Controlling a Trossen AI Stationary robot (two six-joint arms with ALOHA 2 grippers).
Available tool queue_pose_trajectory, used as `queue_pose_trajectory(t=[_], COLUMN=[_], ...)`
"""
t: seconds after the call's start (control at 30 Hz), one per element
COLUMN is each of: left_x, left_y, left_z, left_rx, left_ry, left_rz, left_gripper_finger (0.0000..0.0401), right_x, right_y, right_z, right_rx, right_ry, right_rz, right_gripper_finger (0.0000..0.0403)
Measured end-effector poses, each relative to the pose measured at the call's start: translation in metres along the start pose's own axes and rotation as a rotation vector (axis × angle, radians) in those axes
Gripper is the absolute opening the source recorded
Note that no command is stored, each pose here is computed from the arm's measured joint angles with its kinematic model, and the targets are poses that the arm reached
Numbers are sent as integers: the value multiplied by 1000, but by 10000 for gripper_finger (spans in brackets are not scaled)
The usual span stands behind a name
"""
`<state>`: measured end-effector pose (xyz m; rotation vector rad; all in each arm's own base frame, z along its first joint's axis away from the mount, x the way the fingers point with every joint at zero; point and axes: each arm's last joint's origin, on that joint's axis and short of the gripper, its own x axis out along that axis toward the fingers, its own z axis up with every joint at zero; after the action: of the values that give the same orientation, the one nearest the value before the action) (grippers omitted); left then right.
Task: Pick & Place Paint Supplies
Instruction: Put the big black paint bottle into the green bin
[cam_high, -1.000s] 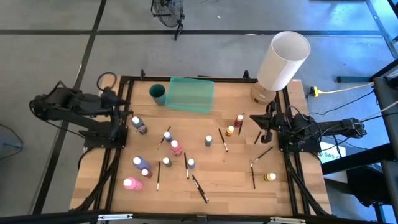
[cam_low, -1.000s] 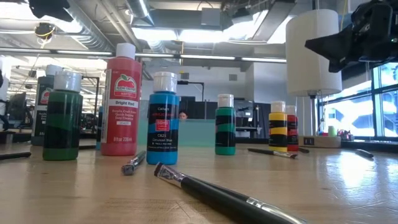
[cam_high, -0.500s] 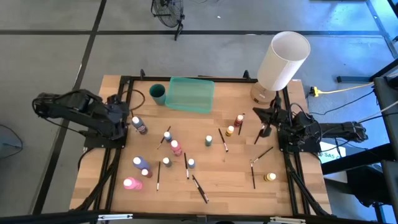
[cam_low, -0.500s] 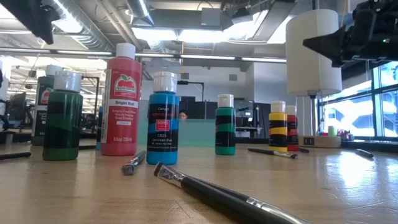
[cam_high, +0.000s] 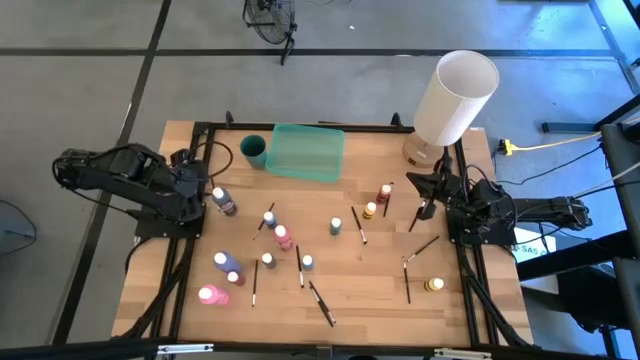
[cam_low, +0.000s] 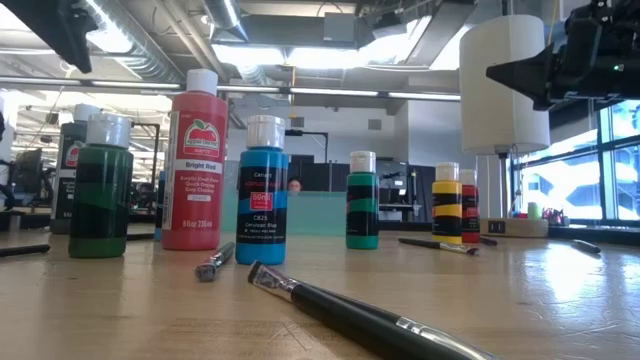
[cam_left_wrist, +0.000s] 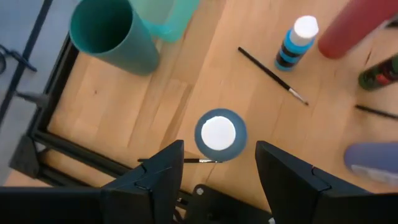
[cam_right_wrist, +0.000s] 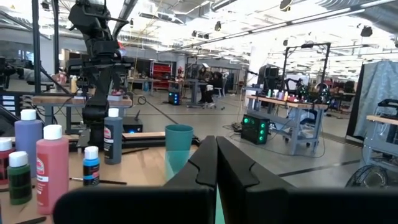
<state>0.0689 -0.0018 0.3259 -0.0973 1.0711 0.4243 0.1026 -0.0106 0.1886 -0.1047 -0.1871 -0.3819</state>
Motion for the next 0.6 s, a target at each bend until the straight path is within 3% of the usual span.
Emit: queue_pose_trajectory(t=[0.4, 0.6], left_x=[9, 27], left_y=[3, 4], left_z=[11, 28], left_rx=[-112, -370], left_ry=[57, 158], left_rz=[66, 115], left_gripper_finger=[196, 196], right_x=[0, 0], right_y=[0, -1], right_z=[0, 1], right_rx=[10, 12], right_ry=[-3, -11], right_rz=[-1, -6], right_gripper_finger=[3, 3])
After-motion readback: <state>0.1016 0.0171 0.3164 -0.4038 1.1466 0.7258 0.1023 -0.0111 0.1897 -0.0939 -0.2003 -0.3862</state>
